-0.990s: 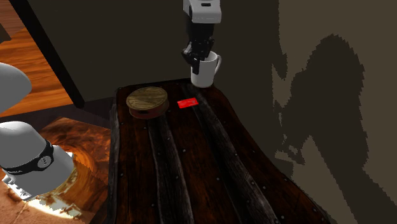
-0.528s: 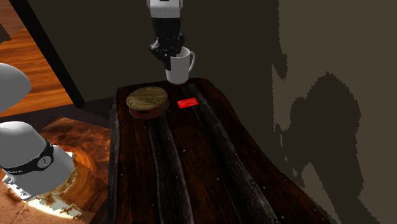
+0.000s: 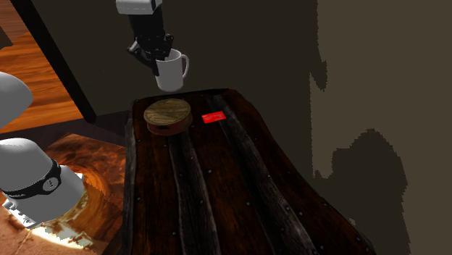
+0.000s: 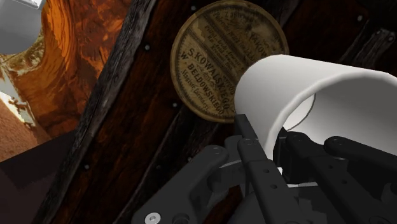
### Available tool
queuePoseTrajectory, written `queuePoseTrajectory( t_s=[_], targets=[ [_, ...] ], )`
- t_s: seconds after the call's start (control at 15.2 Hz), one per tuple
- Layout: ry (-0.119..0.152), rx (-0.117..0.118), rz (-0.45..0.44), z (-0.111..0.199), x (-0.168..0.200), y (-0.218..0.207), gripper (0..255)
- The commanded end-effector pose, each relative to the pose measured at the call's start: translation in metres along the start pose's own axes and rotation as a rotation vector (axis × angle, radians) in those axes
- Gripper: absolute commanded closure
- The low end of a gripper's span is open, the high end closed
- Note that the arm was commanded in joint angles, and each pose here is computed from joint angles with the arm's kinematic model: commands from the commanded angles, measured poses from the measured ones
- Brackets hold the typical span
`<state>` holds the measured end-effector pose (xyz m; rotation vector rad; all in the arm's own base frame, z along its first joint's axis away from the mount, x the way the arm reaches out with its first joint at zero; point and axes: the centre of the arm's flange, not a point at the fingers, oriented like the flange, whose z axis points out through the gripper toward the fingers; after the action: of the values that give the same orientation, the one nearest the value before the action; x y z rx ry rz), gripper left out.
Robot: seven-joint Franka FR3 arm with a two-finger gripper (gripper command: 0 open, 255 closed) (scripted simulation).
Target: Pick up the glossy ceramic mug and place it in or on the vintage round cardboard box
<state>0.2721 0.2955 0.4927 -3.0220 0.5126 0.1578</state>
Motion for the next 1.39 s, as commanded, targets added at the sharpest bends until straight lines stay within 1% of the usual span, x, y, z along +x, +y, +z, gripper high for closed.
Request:
queuePoseTrajectory(
  t_s=[0.0,1.06,1.32],
  targets=[
    [-0.001,0.001,0.0,0.004,-0.017,0.008,255],
    [-0.001,0.001,0.0,0.088,-0.007,0.013,255],
    [-0.001,0.001,0.0,0.092,-0.007,0.013,255]
  ],
)
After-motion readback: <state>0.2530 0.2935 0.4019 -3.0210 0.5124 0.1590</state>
